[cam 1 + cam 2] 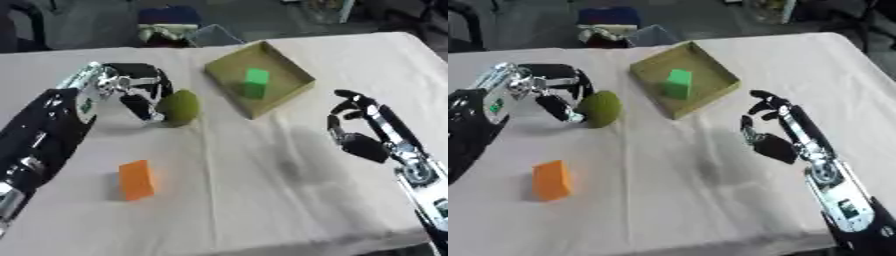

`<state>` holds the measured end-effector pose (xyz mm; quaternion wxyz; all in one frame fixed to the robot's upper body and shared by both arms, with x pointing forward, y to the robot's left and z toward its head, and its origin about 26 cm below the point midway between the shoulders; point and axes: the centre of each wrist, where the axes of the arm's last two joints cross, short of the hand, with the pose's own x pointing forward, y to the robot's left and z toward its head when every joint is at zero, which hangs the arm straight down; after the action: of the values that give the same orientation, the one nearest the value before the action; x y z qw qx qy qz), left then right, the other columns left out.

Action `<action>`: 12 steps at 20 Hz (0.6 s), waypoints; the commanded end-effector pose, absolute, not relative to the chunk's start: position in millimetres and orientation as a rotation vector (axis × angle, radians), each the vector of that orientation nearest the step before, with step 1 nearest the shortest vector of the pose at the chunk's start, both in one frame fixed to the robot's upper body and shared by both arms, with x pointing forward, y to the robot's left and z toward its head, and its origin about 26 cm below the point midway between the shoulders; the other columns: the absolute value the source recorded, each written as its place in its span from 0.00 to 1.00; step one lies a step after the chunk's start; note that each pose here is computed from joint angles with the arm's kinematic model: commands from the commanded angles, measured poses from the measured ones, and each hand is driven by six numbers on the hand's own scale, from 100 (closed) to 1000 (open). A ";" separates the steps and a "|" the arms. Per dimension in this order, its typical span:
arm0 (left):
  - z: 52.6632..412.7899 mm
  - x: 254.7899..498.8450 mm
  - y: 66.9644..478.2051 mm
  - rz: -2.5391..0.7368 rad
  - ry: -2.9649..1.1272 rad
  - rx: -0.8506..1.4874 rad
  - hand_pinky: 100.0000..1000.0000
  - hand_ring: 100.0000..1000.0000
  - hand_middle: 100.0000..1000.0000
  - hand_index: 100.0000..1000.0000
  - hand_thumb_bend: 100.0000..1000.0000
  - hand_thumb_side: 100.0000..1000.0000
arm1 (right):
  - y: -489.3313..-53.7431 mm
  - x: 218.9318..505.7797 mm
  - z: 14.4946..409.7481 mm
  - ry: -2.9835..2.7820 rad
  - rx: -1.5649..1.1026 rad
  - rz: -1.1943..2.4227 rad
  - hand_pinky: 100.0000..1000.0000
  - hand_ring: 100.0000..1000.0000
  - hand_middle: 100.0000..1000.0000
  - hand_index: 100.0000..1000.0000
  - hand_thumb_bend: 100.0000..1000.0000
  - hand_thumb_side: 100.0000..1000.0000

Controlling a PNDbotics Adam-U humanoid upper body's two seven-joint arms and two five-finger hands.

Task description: Pick up objects on the table and place them in the box.

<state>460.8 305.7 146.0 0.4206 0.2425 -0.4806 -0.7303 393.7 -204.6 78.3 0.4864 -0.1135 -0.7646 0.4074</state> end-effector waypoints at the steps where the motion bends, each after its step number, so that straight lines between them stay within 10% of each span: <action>1: 157.5 462.3 307.5 -1.796 -1.288 0.627 0.57 0.43 0.43 0.57 0.10 0.25 | -208.6 395.1 90.1 -1.894 -0.298 0.990 0.73 0.80 0.60 0.92 0.00 0.41; 12: 182.9 468.7 294.5 -1.376 -1.704 0.869 0.49 0.29 0.30 0.44 0.00 0.17 | -205.9 395.0 89.6 -1.898 -0.286 0.987 0.73 0.80 0.60 0.92 0.00 0.42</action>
<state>465.9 294.8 162.0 0.3984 0.3203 -0.6445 -0.5686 393.0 -204.7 76.7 0.4875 -0.1126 -0.7642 0.4069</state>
